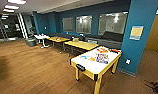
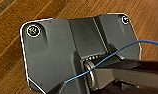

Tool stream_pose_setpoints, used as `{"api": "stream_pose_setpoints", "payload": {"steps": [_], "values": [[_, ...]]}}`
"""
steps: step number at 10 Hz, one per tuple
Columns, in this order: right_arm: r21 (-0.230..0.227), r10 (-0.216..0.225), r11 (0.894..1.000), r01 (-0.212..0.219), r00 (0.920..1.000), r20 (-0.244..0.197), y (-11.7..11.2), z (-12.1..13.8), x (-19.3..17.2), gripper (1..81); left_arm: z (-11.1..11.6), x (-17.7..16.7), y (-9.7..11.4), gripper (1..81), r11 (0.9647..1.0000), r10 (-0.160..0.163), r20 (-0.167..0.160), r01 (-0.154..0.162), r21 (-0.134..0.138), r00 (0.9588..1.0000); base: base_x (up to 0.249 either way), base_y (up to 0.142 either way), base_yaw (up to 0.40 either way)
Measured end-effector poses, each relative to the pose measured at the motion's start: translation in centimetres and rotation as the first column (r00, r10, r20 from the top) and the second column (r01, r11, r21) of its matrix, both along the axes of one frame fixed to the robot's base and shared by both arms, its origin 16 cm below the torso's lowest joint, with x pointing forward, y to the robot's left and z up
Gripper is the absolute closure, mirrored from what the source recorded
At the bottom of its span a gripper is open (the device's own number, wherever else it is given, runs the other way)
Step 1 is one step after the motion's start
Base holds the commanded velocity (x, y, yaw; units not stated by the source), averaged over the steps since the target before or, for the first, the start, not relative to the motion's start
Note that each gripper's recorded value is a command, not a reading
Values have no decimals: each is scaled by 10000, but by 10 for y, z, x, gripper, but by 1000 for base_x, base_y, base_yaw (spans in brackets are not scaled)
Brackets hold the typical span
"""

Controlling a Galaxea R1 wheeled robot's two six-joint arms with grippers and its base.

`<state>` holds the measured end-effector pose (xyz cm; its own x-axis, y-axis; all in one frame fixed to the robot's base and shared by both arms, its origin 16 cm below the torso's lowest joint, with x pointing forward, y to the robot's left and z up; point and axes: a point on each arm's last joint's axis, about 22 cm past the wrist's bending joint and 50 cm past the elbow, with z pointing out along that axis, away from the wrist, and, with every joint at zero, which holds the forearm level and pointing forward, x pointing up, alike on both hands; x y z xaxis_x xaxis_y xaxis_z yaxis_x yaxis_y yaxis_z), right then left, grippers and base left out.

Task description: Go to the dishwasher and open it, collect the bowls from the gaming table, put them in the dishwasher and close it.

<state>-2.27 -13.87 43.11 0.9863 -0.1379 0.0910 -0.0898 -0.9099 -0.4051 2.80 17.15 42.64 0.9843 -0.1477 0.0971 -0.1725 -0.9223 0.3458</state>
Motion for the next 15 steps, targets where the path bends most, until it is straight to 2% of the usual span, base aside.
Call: {"api": "stream_pose_setpoints", "payload": {"steps": [15], "values": [[-6, -3, 10000, 3, 10000, 33, 0, 0, 2, 10, 0, 0, -1, 10, 10000, -3, 4, 3, -9, 10000, 137, 61, 0]]}}
